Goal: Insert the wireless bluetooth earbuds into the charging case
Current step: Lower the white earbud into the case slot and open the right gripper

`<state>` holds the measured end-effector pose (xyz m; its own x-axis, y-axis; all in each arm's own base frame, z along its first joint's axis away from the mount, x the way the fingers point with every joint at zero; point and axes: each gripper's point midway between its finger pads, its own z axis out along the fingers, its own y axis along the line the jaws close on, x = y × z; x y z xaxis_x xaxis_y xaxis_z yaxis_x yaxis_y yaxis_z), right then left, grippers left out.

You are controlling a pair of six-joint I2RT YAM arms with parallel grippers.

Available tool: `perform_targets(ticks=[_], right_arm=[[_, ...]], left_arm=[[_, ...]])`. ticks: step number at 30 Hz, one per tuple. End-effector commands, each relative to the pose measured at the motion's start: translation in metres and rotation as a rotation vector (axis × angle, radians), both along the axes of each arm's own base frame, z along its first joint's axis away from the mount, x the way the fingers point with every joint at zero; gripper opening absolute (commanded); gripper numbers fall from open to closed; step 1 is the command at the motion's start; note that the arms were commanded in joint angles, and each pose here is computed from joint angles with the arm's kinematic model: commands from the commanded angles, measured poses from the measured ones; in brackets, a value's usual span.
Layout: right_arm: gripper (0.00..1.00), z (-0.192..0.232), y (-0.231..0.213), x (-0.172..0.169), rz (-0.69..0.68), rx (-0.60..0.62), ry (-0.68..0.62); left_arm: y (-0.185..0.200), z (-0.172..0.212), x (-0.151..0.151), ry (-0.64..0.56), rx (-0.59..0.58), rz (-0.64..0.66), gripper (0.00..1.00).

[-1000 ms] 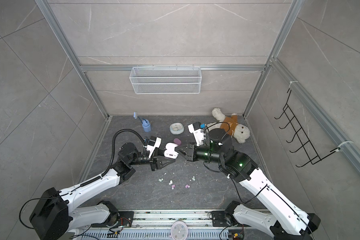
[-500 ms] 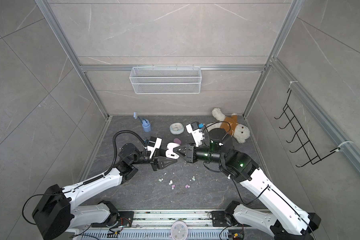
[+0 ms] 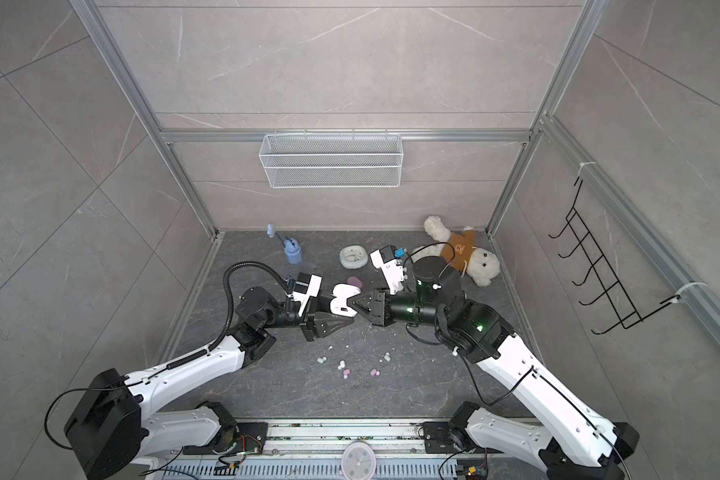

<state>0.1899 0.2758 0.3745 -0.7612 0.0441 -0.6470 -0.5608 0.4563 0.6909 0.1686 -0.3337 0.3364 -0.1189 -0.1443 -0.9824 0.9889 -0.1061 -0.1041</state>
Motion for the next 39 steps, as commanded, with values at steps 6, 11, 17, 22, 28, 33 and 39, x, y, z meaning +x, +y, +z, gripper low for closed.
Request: perform_targets(ticks=[6,11,17,22,28,33,39], right_arm=[[0.12,0.004,-0.002,0.003,-0.024,-0.026,-0.028],[0.12,-0.001,0.000,0.002,-0.008,-0.045,-0.009],[0.21,-0.005,0.000,0.002,-0.009,-0.061,-0.001],[0.32,-0.002,-0.001,0.004,-0.019,-0.069,-0.009],[0.47,-0.003,-0.001,0.007,-0.034,-0.076,-0.006],[0.60,-0.001,0.000,0.009,-0.039,-0.084,-0.008],[0.67,0.002,-0.001,0.011,-0.051,-0.093,-0.017]], left_arm=[[0.004,0.031,-0.006,-0.071,-0.083,-0.005,0.30],[0.005,0.032,-0.006,-0.076,-0.082,-0.002,0.30],[0.005,0.034,-0.007,-0.082,-0.086,0.001,0.30],[0.005,0.034,-0.008,-0.080,-0.082,-0.005,0.30],[0.002,0.032,-0.012,-0.080,-0.067,-0.024,0.30],[0.000,0.030,-0.016,-0.074,-0.060,-0.039,0.30],[0.000,0.028,-0.016,-0.071,-0.050,-0.039,0.30]])
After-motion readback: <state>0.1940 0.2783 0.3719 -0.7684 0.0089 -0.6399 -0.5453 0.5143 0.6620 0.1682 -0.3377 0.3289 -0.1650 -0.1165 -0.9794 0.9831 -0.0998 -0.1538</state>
